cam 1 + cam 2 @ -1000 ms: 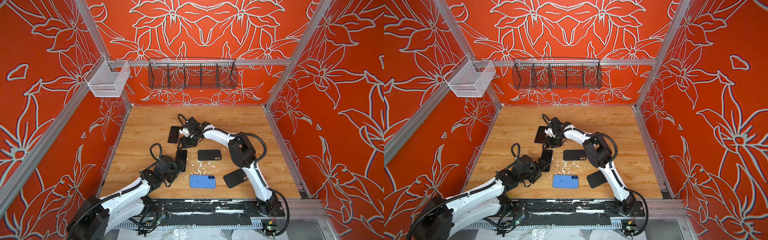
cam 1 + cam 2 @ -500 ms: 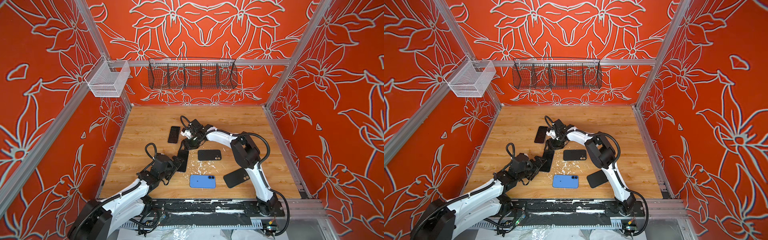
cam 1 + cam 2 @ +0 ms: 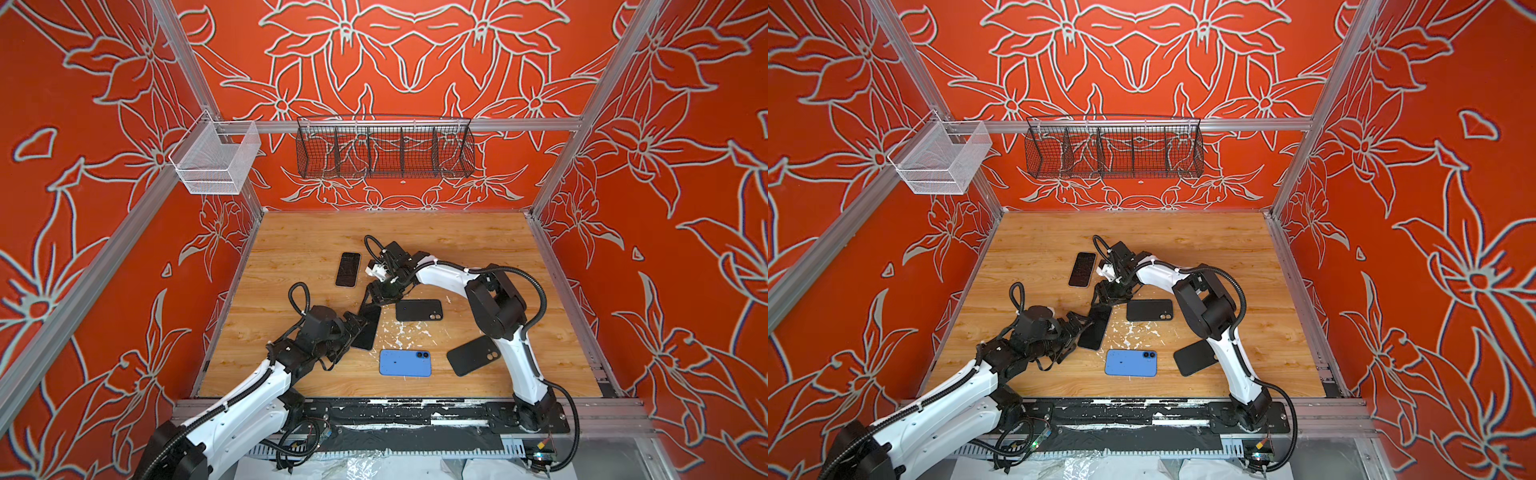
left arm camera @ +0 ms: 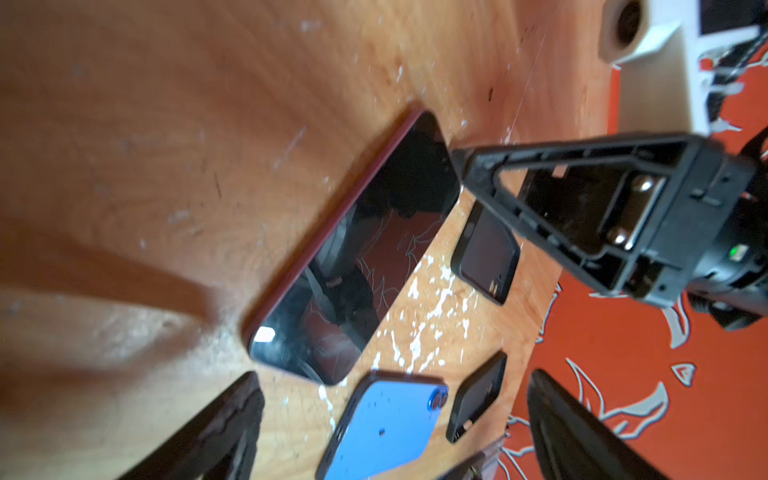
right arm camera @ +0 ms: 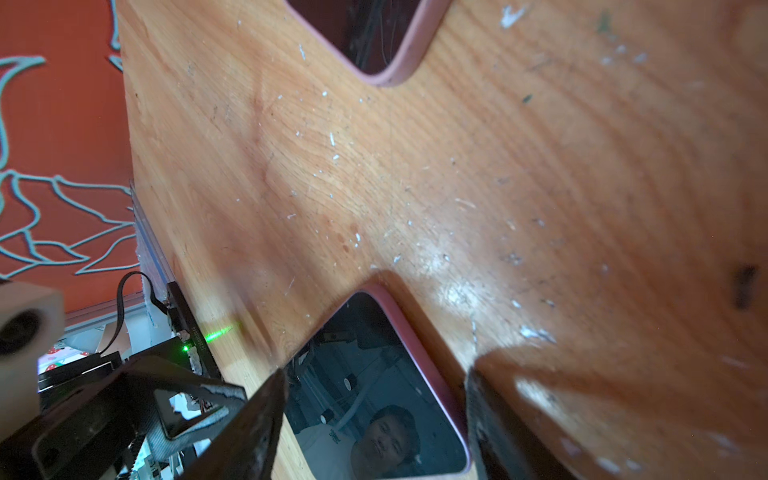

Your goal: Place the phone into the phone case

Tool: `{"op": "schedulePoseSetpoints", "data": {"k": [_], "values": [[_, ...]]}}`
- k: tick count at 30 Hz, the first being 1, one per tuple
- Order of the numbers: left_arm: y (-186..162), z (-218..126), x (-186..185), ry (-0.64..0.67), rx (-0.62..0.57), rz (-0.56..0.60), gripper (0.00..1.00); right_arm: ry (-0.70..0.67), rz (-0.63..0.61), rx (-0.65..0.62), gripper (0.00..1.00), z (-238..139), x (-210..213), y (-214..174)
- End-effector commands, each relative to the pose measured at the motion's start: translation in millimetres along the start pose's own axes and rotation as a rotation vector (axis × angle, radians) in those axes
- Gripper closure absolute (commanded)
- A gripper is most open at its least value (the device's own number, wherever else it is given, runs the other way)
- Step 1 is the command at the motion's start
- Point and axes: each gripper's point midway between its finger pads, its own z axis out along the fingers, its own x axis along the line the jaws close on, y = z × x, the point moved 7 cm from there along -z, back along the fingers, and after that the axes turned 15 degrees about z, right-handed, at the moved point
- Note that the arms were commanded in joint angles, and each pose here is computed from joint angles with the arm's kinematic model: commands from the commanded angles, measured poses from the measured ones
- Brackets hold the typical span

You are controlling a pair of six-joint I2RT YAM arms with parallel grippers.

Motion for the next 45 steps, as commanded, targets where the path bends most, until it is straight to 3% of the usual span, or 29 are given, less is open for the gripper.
{"op": "schedulePoseSetpoints", "data": {"k": [1,5,13,25,35,45], "values": [[-21,4,11,0.030,0.162,-0.089,0.03,-0.064,0.063,0.031,0.30,7,-12,-3],[-24,17,11,0.034,0.198,-0.094,0.03,-0.065,0.069,0.023,0.30,8,-12,-1],[-14,40,10,0.014,0.139,-0.101,0.03,-0.057,0.078,0.028,0.30,7,-12,-4],[5,25,29,0.077,-0.084,-0.020,0.03,-0.052,0.094,0.081,0.32,9,-22,-21],[17,29,26,0.021,-0.130,0.030,0.03,-0.019,0.120,0.121,0.34,11,-24,-38],[27,32,29,0.046,-0.145,0.086,0.03,0.054,0.109,0.129,0.34,10,-19,-44]]}}
